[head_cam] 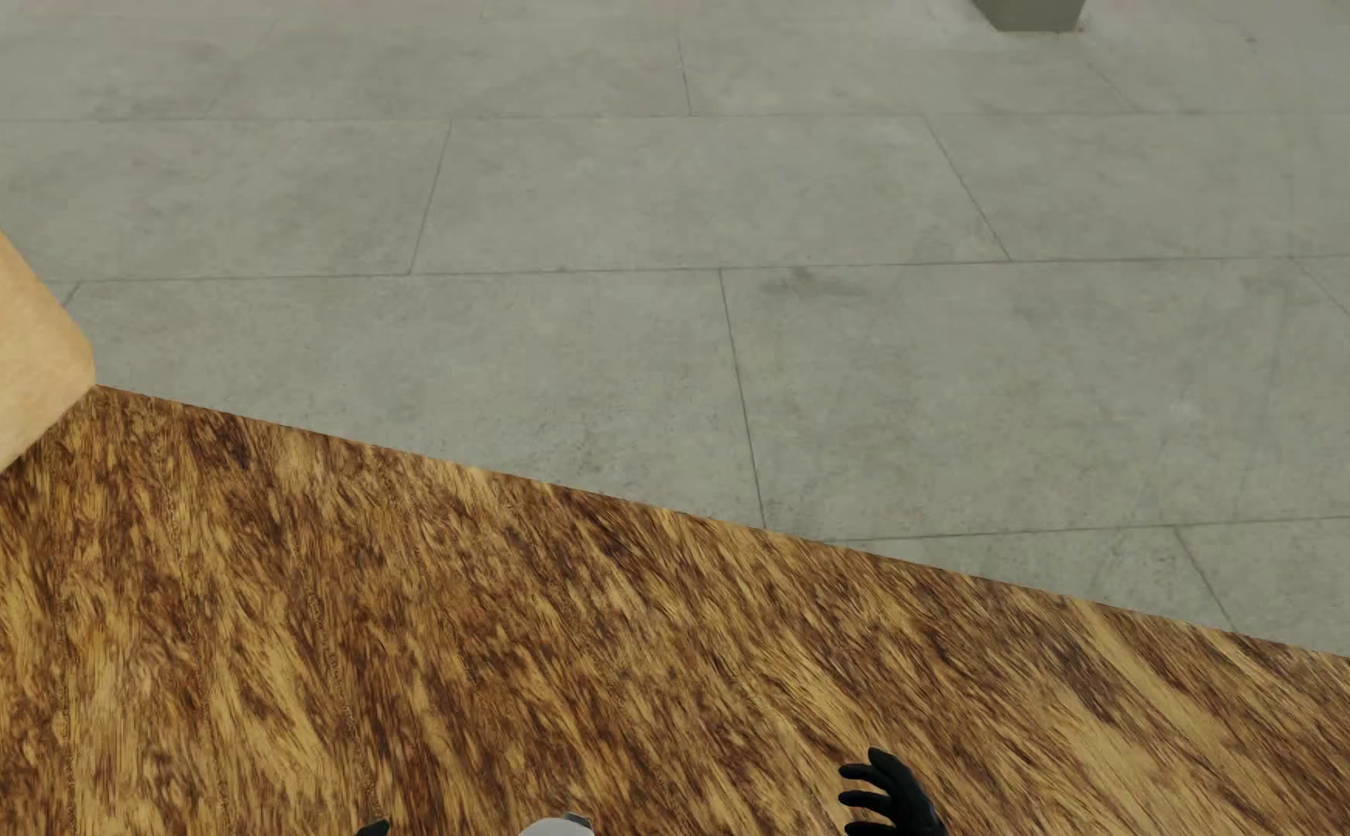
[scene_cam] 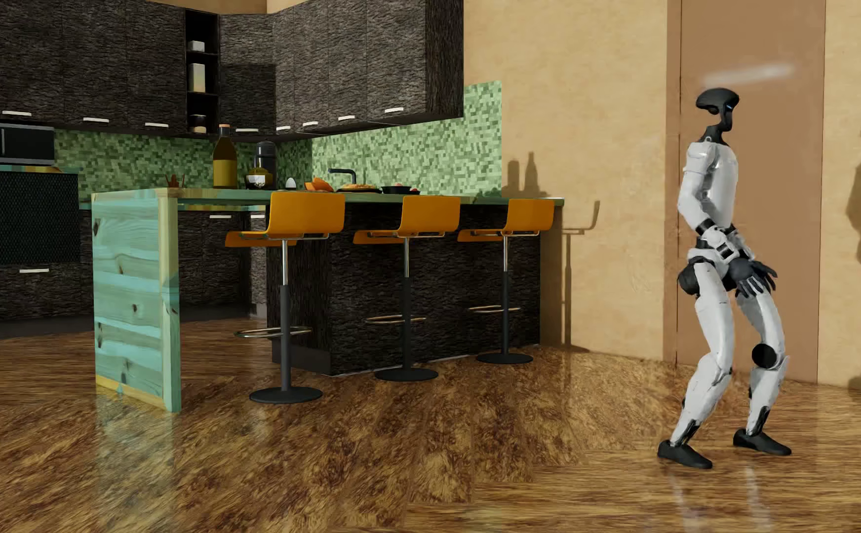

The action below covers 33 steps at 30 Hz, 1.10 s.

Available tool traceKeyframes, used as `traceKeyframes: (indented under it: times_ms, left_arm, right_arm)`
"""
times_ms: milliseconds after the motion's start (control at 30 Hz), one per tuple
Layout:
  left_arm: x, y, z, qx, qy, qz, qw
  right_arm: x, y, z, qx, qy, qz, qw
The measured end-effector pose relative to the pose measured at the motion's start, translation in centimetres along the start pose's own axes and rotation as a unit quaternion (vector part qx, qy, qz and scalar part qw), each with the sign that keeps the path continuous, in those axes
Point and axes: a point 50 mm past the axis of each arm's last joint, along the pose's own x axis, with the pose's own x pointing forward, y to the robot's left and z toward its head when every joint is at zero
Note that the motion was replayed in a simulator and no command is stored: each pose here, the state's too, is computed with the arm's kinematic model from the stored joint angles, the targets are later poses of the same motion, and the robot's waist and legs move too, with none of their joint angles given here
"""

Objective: Rotate 180

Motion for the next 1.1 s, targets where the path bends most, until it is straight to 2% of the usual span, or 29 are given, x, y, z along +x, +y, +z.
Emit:
traceKeyframes:
  times_ms: [133, 200, 267, 333, 367, 400, 467, 533, 633, 667, 733, 800, 833, 900, 967, 1000, 1067, 1100]
  left_arm:
    - [-0.5, 0.0, -1.0, -0.019, 0.01, -0.015, 1.0]
    - [0.2, 1.2, -0.1, -0.014, 0.008, 0.005, 1.0]
    - [0.1, 1.2, 0.6, 0.007, -0.025, 0.026, 0.999]
    - [-0.4, 1.1, -0.1, -0.001, -0.034, 0.055, 0.998]
    - [-0.6, 0.2, 0.0, -0.024, -0.029, 0.056, 0.998]
    - [-0.2, 0.6, 0.1, -0.023, -0.019, 0.057, 0.998]
    - [-0.4, 1.4, -1.4, -0.034, 0.01, 0.057, 0.998]
    - [-0.1, 1.2, -1.1, -0.011, 0.007, 0.045, 0.999]
    - [-0.4, 0.0, 0.3, -0.018, -0.035, 0.028, 0.999]
    - [-0.4, 0.4, 0.8, -0.028, -0.043, 0.03, 0.998]
    - [-0.3, 1.9, 0.7, -0.021, -0.042, 0.03, 0.998]
    - [0.1, 2.3, 0.4, 0.004, -0.026, 0.02, 0.999]
    - [0.0, 2.3, -0.2, -0.001, -0.021, 0.024, 0.999]
    - [-0.1, 1.8, 0.4, -0.012, -0.034, 0.033, 0.999]
    - [-0.1, 0.3, 0.9, -0.041, -0.031, 0.03, 0.998]
    - [-0.4, 0.6, 0.3, -0.023, -0.025, 0.025, 0.999]
    - [0.1, 2.2, -0.7, -0.009, 0.003, 0.036, 0.999]
    - [0.1, 3.2, -1.2, 0.009, 0.006, 0.045, 0.999]
  right_arm:
    - [0.1, -1.2, 1.5, -0.031, -0.071, -0.026, 0.997]
    - [0.1, -0.6, 2.9, -0.033, -0.113, -0.021, 0.993]
    - [-0.4, -0.1, 0.5, -0.029, -0.07, -0.002, 0.997]
    - [-2.1, -2.1, -5.1, -0.003, 0.042, -0.007, 0.999]
    - [-2.2, -3.3, -5.6, 0.001, 0.067, -0.017, 0.998]
    - [-1.2, -3.5, -2.6, -0.003, 0.03, -0.02, 0.999]
    - [0.2, -0.3, -0.1, -0.037, 0.003, 0.015, 0.999]
    - [0.0, -0.5, -0.1, -0.067, -0.008, 0.018, 0.998]
    - [-2.1, -4.8, -4.8, -0.019, 0.043, -0.037, 0.998]
    - [-2.1, -5.3, -4.1, -0.017, 0.028, -0.046, 0.998]
    - [-1.7, -3.7, -2.8, -0.028, -0.005, -0.03, 0.999]
    - [-0.9, 0.1, -0.4, -0.038, -0.051, 0.027, 0.998]
    - [-0.7, 0.8, -0.5, -0.072, -0.043, 0.057, 0.995]
    - [-1.9, -1.3, -4.6, -0.048, 0.038, 0.039, 0.997]
    - [-2.0, -4.1, -4.9, -0.02, 0.067, -0.016, 0.997]
    - [-1.4, -3.6, -3.7, -0.017, 0.057, -0.021, 0.998]
    - [0.3, 0.4, 0.5, -0.036, -0.006, 0.017, 0.999]
    - [0.1, 1.7, 1.3, -0.033, -0.031, 0.032, 0.998]
